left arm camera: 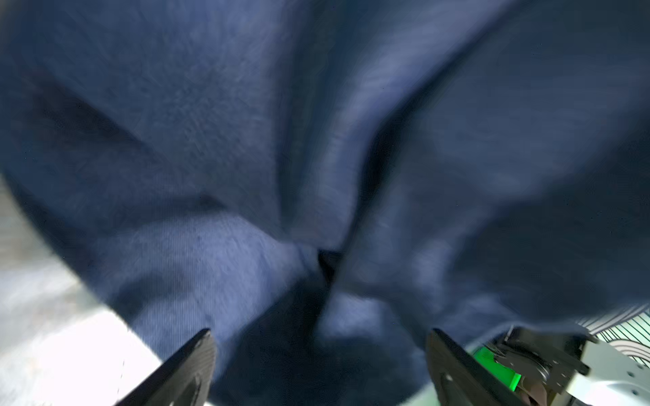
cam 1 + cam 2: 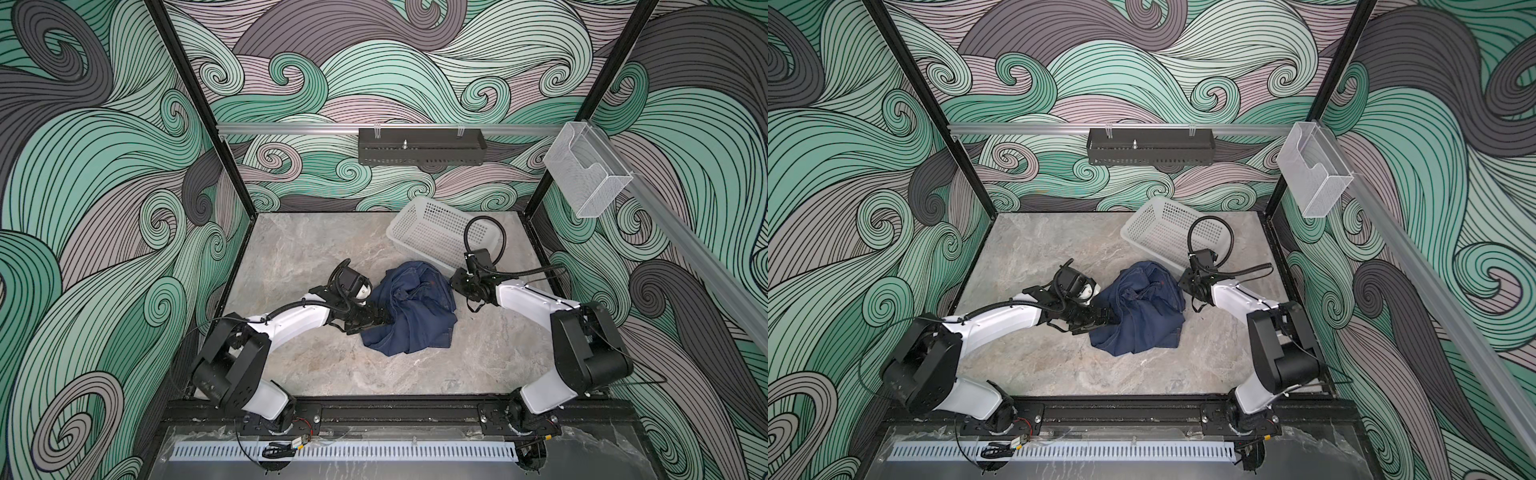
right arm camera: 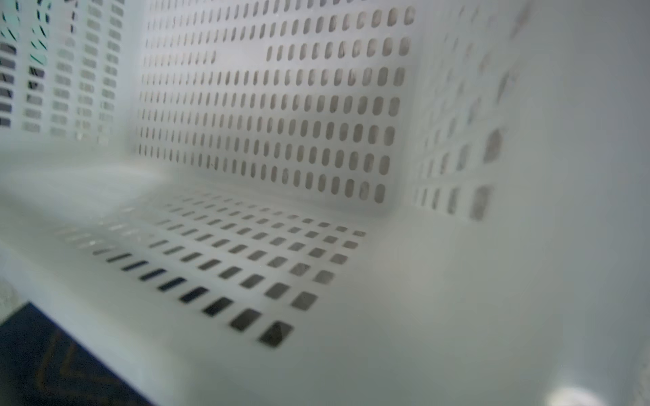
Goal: Fold and stack the trousers
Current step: Move the basket to the top-right of the table, then flatten out the trousers at the center of the table.
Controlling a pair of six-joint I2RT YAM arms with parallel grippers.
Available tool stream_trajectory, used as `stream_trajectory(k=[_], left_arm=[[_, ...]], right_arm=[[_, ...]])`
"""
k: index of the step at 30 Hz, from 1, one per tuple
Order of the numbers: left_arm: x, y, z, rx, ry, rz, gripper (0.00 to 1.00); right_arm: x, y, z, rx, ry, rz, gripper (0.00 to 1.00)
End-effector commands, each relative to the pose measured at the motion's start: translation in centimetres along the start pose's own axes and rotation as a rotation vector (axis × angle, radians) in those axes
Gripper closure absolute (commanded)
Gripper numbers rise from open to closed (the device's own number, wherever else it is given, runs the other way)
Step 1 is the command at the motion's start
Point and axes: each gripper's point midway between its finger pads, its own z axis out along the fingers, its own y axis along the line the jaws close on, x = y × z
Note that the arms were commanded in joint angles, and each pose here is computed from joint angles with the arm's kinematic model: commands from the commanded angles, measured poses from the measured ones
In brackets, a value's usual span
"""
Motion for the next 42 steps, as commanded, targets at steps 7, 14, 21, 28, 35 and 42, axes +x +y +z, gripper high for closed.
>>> stream_trajectory(k=[7, 14, 21, 28, 35, 42], left_arm=[[-2.0, -1.3, 1.5, 0.019, 0.011, 0.037, 0.04], [-2.3, -1.0, 2.5, 0.013, 0.032, 0.035, 0.04], [-2.9, -1.2, 1.9, 0.022, 0.012, 0.038, 0.37], [-4.0, -1.8, -2.4, 0.002, -0.096, 0.07, 0.9], [-5.2, -0.4, -11.5, -0.127, -0.293, 0.094, 1.0], [-3.9, -2.8, -14.8, -0.013, -0.344, 0.163, 0.43]], right_arm=[[-8.0, 1.8, 3.1, -0.011, -0.087, 0.072, 0.41], [-12.0, 2.3, 5.0, -0.031, -0.09, 0.091, 0.31], [-9.9, 3.1, -0.8, -0.069, -0.081, 0.027, 0.2], [-2.0, -0.3, -9.5, -0.03, -0.088, -0.018, 0.13], [5.0, -3.9, -13.5, -0.089, -0.031, 0.047, 0.12], [10.2, -5.6, -13.3, -0.131, 0.074, 0.099, 0.1]])
